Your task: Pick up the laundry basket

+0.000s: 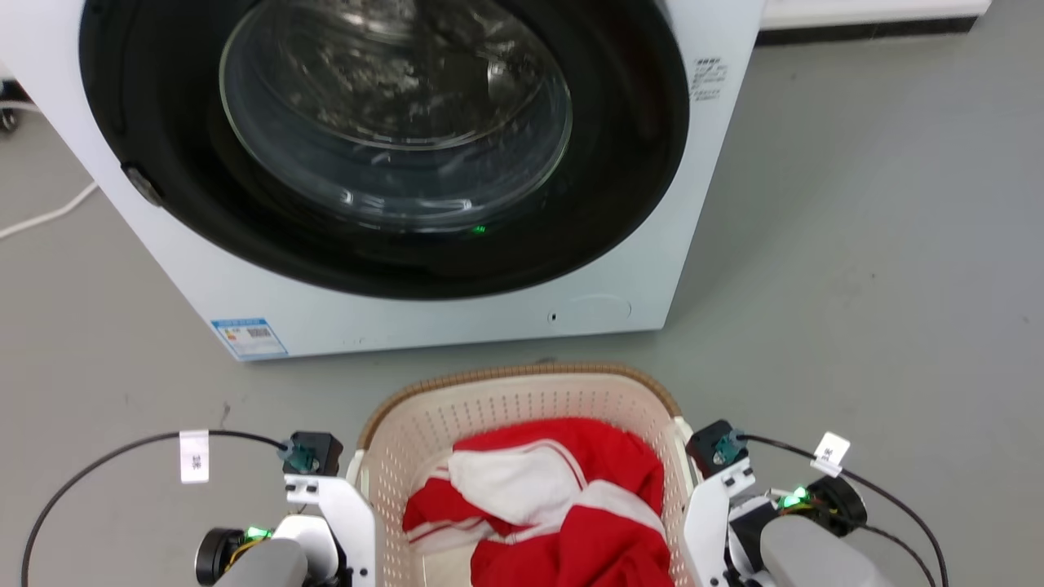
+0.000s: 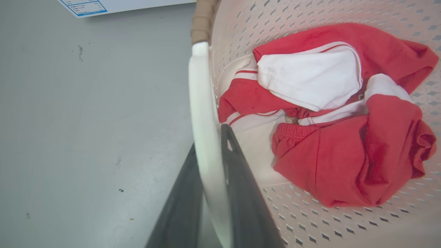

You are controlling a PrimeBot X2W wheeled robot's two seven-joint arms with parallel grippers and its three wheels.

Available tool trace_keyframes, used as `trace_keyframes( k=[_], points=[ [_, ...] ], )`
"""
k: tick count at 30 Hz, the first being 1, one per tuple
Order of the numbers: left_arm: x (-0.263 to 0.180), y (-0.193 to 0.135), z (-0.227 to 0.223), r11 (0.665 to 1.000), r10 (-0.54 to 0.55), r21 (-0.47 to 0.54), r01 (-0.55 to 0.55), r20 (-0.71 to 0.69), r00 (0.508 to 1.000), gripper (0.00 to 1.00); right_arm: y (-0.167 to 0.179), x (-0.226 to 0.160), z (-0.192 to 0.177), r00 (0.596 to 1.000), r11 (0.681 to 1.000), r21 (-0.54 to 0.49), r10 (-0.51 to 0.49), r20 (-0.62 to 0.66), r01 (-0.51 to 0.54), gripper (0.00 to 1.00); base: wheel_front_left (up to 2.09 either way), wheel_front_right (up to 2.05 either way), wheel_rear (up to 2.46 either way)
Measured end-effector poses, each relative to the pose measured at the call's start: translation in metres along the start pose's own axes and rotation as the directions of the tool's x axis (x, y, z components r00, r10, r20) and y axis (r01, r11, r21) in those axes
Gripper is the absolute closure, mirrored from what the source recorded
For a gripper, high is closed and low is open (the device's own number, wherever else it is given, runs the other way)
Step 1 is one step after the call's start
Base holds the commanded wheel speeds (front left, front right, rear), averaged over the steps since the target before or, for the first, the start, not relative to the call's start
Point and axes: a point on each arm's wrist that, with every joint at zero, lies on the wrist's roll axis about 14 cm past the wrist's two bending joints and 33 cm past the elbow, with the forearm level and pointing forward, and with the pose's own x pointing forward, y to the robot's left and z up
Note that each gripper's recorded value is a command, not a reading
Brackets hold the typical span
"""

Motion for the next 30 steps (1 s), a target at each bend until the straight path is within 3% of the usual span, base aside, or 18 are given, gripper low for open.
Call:
trace_keyframes(
  k=[12,30],
  points=[
    [-0.026,-0.016,-0.015,0.999,-0.037,0.020,0.038,-0.037,0.999,1.00,0.011,-0.029,-0.021,0.999,1.000,0.011,-0.012,-0.041,0.013,1.00,0.00,0.00,0.00],
    [-0.035,-0.021,-0.024,0.998,-0.055,0.014,0.057,-0.073,0.996,1.00,0.015,-0.038,-0.035,0.996,1.000,0.027,-0.007,-0.094,0.010,1.00,0.00,0.00,0.00]
  ],
)
